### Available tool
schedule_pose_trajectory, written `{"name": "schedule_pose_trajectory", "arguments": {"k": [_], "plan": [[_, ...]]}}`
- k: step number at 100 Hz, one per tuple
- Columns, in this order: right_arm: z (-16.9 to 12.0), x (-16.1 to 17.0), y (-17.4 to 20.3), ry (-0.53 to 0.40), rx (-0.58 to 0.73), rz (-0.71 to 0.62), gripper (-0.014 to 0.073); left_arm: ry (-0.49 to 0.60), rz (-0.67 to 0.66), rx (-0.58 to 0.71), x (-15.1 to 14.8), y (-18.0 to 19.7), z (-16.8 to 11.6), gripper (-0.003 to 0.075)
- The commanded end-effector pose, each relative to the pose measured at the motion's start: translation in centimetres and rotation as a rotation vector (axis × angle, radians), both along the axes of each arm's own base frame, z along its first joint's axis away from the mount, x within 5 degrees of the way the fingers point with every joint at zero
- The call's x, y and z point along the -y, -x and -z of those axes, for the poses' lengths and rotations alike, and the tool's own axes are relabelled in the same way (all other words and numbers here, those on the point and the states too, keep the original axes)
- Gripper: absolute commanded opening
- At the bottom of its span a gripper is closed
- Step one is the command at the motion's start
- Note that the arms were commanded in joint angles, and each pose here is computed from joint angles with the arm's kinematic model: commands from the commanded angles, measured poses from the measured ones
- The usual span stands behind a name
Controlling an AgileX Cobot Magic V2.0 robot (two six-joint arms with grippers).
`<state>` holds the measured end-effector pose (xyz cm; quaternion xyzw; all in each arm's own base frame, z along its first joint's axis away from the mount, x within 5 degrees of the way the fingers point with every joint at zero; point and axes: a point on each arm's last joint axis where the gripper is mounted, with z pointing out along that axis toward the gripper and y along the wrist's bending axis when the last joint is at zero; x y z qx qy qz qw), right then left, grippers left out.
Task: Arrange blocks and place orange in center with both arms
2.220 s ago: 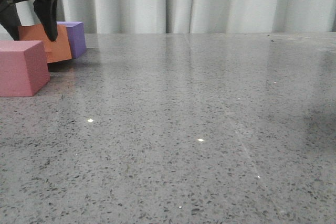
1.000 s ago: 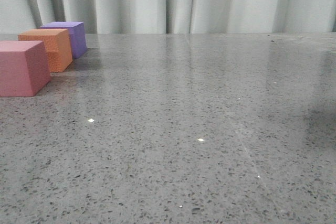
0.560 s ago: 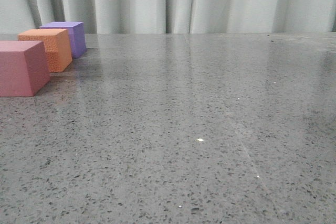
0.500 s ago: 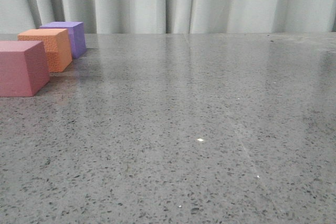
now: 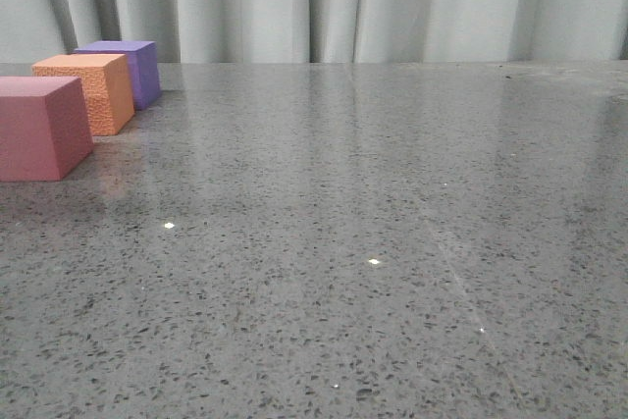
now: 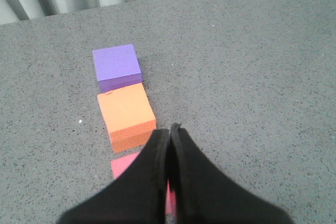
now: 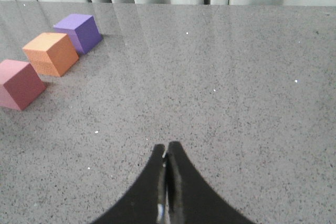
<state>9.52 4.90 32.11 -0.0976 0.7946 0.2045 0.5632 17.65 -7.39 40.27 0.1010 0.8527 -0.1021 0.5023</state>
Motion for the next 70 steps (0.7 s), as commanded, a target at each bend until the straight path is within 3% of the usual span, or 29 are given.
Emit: {"name": "schedule_pose_trajectory", "arguments": {"k": [1,35,70], "plan": [[-1.1,0.0,-0.2,-0.029,0.100,-0.001,-0.0121,0.068,0.037,0.173,-0.6,1.9,-1.4,-0.0019],[1.9,-0.4,-0.6,-0.025,0.169,-0.019,-0.0121,0.138,0.054,0.322,-3.3,7.8,0.9,-0.0019],[2.0,-0.5,-0.7,-0.048,0.211,-0.025,-0.0121,0.150,0.052,0.368,-4.1,9.3,1.0,-0.0019]]}}
